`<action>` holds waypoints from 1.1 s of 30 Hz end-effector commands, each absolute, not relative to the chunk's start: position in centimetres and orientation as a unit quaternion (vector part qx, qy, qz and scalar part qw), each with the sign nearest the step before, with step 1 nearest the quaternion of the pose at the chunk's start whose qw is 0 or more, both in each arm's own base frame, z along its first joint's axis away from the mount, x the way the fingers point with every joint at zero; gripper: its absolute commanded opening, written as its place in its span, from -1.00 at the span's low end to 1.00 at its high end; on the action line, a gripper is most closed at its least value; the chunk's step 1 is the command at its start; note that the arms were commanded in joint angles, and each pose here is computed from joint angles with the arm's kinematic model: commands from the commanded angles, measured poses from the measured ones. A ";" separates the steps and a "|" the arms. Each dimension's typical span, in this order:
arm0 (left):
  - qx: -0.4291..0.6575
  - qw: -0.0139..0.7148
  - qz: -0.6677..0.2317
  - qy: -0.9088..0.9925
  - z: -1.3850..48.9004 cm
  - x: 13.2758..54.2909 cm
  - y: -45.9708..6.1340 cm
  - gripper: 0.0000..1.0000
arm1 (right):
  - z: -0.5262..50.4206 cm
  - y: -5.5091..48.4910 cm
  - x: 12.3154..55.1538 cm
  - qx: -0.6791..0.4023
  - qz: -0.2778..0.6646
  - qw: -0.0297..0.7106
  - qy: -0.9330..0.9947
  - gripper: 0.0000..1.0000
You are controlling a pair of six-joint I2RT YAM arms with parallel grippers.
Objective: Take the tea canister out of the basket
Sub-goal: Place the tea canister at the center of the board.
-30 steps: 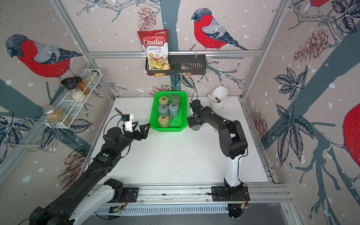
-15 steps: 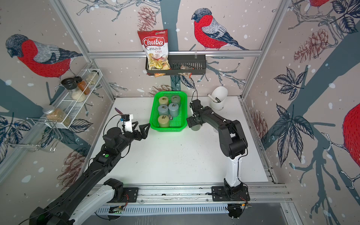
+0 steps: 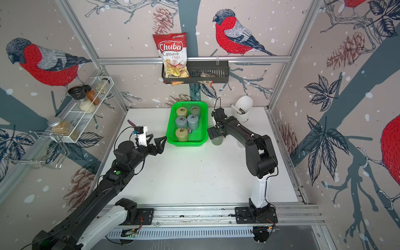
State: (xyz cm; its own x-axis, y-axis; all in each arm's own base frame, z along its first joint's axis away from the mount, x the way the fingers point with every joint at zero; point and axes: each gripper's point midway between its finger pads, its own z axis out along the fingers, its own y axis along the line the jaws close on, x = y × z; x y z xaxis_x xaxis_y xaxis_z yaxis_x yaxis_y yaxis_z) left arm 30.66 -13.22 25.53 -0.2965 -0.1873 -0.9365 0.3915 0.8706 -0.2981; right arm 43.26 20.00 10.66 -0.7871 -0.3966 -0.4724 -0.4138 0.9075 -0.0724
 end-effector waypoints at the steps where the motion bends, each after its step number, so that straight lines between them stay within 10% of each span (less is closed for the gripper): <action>1: 0.066 0.594 -0.240 0.765 26.0 30.7 -13.1 0.92 | 13.5 19.4 43.1 -0.207 -0.005 0.266 0.941 1.00; 12: 0.044 0.605 -0.212 0.767 26.6 30.5 -11.6 0.92 | 23.5 28.6 40.2 -0.281 0.095 0.366 0.882 0.99; 33: 0.024 0.607 -0.201 0.769 26.6 29.9 -10.6 0.92 | 15.6 41.3 40.4 -0.341 0.128 0.267 0.893 0.99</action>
State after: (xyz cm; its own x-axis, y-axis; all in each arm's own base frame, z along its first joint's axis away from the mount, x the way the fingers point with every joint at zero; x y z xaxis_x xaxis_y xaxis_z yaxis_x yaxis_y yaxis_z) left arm 29.82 -10.63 26.50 -0.2666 -0.2026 -0.9423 0.2811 0.9188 -0.2771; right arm 41.02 40.83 16.47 -0.5975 -0.5397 -0.5931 -0.6791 0.7338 0.0164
